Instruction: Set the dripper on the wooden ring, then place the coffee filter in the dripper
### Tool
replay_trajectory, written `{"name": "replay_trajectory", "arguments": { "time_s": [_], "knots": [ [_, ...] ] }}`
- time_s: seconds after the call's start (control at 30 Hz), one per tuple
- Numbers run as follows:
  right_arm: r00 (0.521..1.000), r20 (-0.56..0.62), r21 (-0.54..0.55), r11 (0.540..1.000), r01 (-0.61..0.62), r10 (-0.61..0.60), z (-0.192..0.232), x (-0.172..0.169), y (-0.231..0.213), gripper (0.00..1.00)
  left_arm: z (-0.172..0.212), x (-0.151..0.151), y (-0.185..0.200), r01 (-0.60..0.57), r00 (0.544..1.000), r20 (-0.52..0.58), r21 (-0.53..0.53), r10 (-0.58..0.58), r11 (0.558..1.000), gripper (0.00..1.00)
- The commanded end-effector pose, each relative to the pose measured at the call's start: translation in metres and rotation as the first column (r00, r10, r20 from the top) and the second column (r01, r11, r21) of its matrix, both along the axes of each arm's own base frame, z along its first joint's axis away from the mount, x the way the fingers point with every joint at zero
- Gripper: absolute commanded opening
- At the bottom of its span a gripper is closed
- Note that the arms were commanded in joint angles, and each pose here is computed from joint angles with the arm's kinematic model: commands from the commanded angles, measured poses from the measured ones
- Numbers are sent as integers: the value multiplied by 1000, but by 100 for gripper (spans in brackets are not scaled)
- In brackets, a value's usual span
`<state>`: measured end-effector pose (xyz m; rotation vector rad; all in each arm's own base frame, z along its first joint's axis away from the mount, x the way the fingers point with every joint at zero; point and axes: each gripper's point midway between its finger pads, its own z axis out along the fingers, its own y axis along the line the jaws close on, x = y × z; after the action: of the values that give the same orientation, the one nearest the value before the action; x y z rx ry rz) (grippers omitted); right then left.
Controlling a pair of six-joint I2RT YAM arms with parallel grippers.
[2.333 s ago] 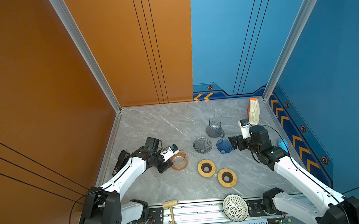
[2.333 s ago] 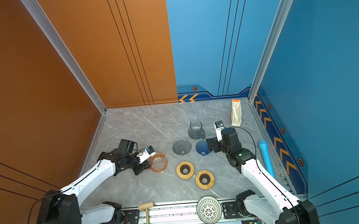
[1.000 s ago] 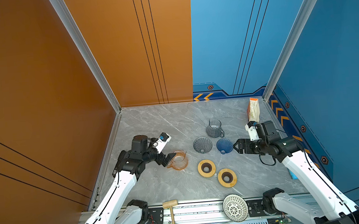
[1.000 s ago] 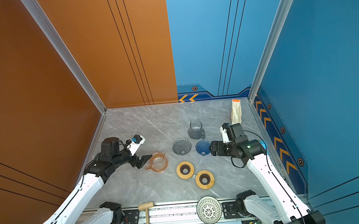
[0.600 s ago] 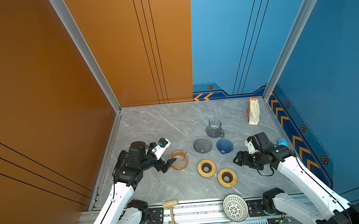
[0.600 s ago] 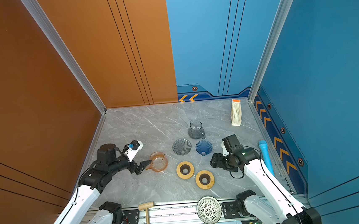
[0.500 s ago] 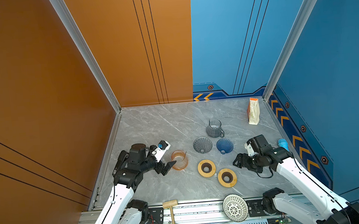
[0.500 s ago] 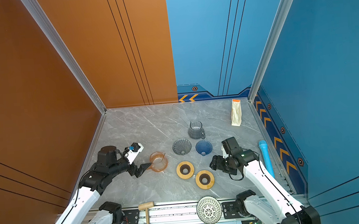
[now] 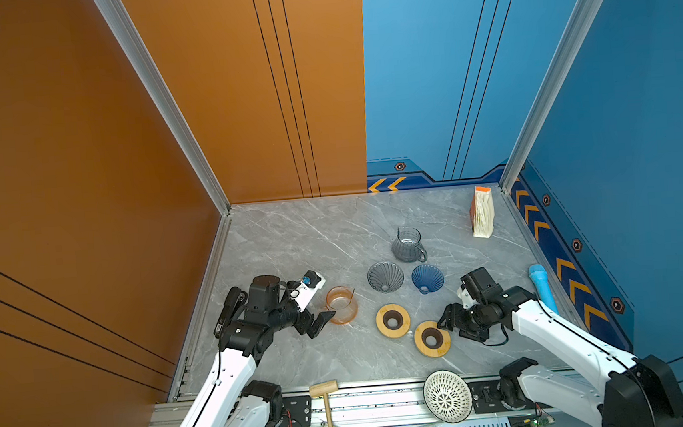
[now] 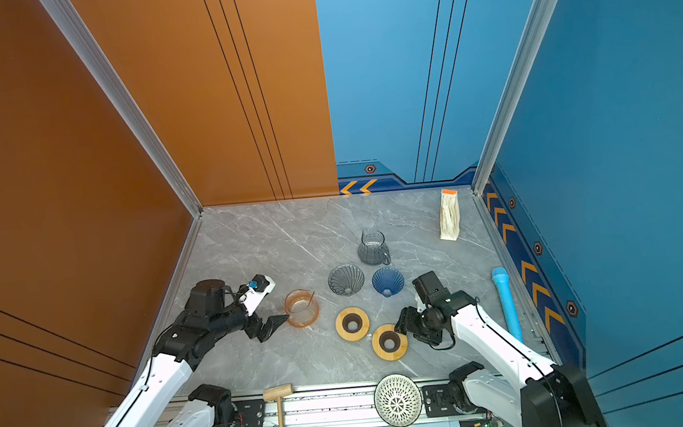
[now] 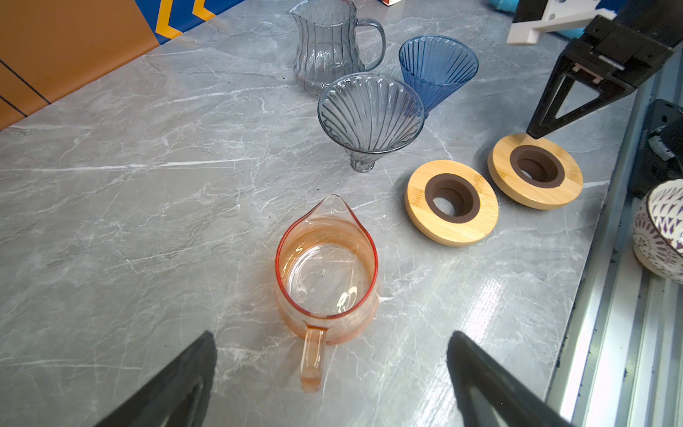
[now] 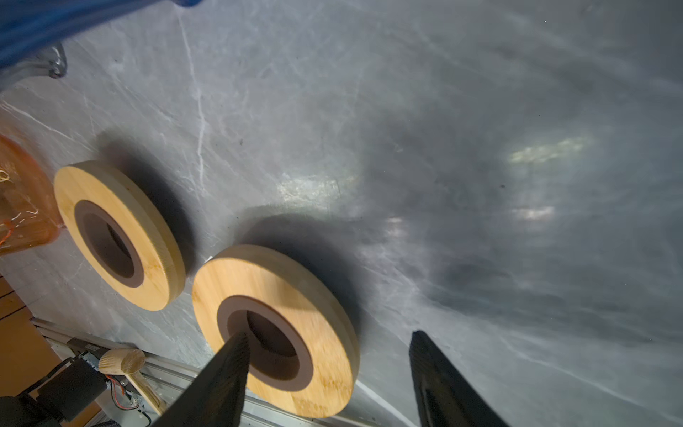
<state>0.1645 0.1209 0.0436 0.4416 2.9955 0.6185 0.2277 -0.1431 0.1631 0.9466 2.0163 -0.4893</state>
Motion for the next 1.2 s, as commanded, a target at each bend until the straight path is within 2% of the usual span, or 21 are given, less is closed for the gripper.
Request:
{"name": "replay_trajectory", "arguments": {
  "time_s": [0.0,0.37,0.47,0.6,0.73,1.1,1.17],
  "knots": [
    [1000,-20,-1,1000,4,-5,-6,0,3,65,-7,-6,-2,26,999,-30,12,-25,1000,98],
    [997,-72,-32,999,-37,34,-17,-8,7,52,-7,0,-4,52,998,-35,28,-51,998,98],
    [996,-75,-38,998,-42,39,-17,-9,8,52,-6,0,-6,65,997,-40,23,-64,998,98],
    [995,-79,-44,997,-59,56,-15,-14,8,61,-6,1,-7,71,997,-45,20,-70,997,98],
    [996,-63,-37,997,-68,66,-10,-17,8,61,-6,1,-8,73,996,-48,18,-72,997,98],
    [993,-89,-80,994,-81,73,-15,-21,3,56,-8,4,-10,72,996,-51,14,-72,997,98],
    [993,-89,-87,992,-88,81,-15,-20,3,52,-8,4,-9,68,997,-48,17,-67,998,98]
  ]
}}
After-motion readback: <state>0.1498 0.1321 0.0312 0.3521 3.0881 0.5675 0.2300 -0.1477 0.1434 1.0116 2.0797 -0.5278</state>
